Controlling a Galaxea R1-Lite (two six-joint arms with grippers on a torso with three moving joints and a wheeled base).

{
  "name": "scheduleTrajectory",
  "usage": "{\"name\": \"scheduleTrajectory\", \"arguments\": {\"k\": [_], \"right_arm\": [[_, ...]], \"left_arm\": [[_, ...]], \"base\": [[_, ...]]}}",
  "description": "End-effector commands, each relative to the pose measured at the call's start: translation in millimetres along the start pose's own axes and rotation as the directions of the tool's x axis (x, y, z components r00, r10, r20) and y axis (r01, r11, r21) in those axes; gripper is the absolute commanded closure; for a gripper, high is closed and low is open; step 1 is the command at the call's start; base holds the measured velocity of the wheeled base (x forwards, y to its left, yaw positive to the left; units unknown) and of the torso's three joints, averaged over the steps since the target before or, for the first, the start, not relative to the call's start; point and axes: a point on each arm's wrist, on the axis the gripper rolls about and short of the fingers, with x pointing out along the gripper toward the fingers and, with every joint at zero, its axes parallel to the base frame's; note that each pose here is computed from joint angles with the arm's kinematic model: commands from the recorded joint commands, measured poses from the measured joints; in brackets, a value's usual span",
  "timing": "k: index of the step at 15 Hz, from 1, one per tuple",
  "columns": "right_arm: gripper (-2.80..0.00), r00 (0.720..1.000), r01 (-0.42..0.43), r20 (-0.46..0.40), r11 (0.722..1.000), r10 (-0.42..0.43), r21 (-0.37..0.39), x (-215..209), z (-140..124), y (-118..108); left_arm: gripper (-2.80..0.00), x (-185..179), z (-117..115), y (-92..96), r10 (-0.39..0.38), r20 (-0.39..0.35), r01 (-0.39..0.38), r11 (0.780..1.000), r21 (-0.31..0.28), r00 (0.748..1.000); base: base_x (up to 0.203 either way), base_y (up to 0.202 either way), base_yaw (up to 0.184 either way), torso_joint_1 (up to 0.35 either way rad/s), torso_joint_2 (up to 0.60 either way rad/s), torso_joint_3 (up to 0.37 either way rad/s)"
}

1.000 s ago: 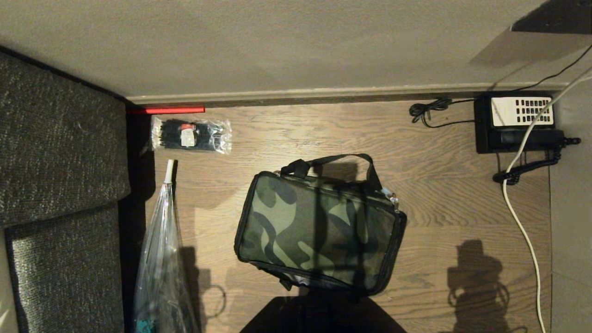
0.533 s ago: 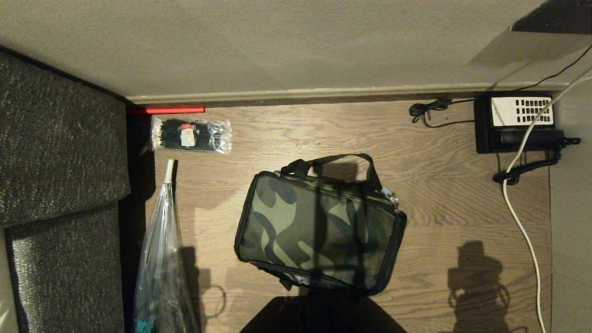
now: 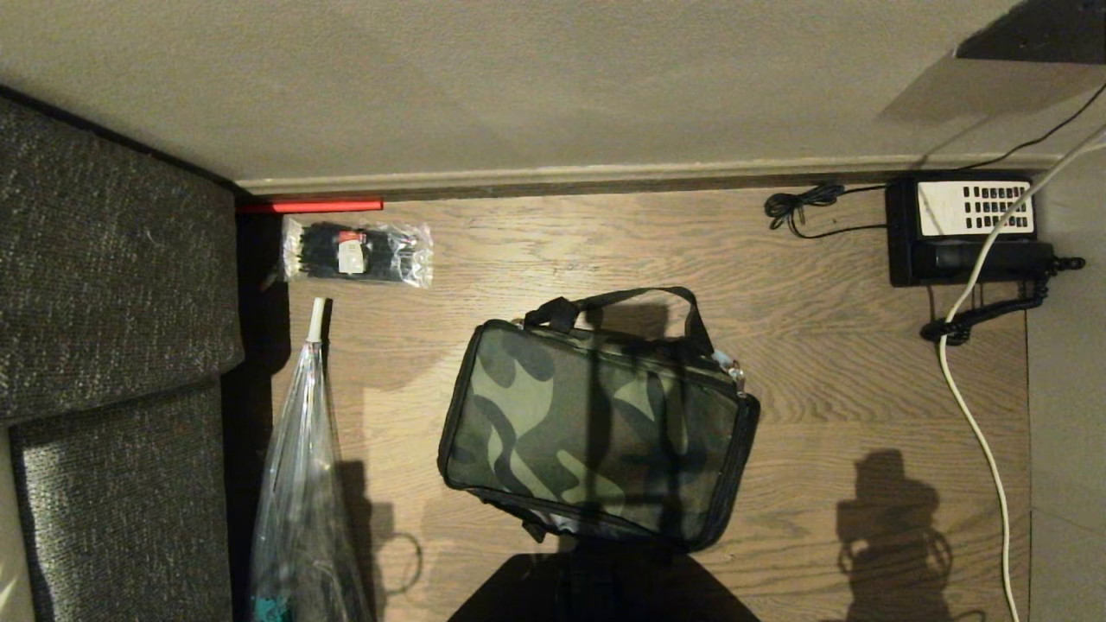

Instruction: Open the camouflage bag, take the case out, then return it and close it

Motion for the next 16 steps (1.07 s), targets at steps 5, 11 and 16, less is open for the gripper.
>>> {"name": "scheduleTrajectory", "arguments": {"k": [5,11,16], "right_arm": [[0.0,1.0,0.0,0.001,1.0,0.0,-0.001,-0.2,-0.2,0.0],[0.0,1.0,0.0,0.001,1.0,0.0,-0.001,-0.2,-0.2,0.0],[0.0,1.0,0.0,0.001,1.0,0.0,-0.001,-0.2,-0.2,0.0]], "left_arm": [[0.0,0.2,-0.5,0.0,0.002,0.001,-0.002,1.0,-0.004,1.0],[0.0,0.2,-0.5,0.0,0.002,0.001,-0.002,1.0,-0.007,1.0],[0.0,0.2,-0.5,0.0,0.002,0.001,-0.002,1.0,-0.007,1.0]], "base": [[0.0,0.0,0.0,0.0,0.0,0.008],[0.0,0.0,0.0,0.002,0.0,0.177],[0.0,0.0,0.0,0.002,0.0,0.201]]}}
